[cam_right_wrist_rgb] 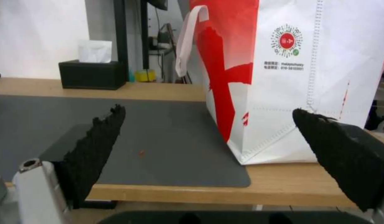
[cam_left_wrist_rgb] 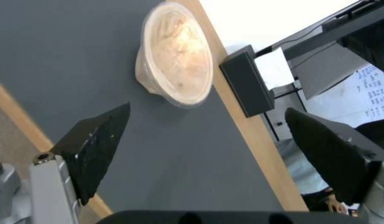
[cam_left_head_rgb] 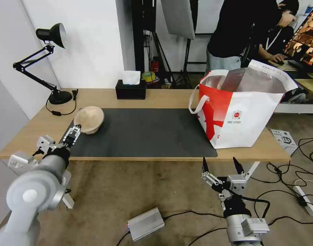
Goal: Pick up the trash from the table and place it into the takeout bag.
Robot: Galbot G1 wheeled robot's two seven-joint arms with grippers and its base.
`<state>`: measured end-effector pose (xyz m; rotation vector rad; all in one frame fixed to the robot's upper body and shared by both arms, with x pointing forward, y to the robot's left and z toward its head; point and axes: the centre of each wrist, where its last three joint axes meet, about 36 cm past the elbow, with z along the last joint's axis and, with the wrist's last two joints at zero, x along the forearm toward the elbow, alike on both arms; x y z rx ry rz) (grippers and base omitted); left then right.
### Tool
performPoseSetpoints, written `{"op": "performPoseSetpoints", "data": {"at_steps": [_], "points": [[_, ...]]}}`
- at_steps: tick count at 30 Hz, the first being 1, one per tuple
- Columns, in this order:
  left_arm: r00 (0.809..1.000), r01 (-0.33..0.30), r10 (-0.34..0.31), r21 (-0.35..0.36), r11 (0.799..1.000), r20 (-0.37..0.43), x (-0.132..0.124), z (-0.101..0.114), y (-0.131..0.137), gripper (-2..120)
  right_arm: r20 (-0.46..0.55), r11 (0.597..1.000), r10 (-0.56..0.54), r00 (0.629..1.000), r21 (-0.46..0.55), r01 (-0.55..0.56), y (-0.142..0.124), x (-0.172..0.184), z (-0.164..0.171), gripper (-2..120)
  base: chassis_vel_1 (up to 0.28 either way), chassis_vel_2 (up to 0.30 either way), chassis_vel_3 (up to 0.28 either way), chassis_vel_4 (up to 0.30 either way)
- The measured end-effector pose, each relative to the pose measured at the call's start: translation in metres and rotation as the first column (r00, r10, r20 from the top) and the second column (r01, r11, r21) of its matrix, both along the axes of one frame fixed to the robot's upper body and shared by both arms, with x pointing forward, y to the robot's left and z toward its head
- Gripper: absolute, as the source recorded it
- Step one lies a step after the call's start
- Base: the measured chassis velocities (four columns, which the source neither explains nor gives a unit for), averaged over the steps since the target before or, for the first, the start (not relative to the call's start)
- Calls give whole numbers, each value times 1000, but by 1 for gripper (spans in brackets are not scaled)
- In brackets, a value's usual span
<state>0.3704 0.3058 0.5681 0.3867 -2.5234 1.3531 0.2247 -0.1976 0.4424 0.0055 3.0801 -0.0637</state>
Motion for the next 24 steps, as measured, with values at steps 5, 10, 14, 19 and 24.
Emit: {"op": "performPoseSetpoints", "data": {"at_steps": [5,10,14,19,24], "points": [[1000,3,-3,-14,1000,-28,18,2,4,100,0,1000,0,1000,0,0,0,0,0,100,0,0,0,0],[998,-5,4,-23,1000,-55,29,1,6,100,0,1000,0,1000,0,0,0,0,0,100,0,0,0,0],[997,-21,19,-23,1000,-81,40,-2,9,100,0,1000,0,1000,0,0,0,0,0,100,0,0,0,0],[994,-34,31,-20,999,-104,53,-7,12,100,0,1000,0,1000,0,0,0,0,0,100,0,0,0,0],[991,-49,49,7,999,-121,64,-12,13,100,0,1000,0,1000,0,0,0,0,0,100,0,0,0,0]]}}
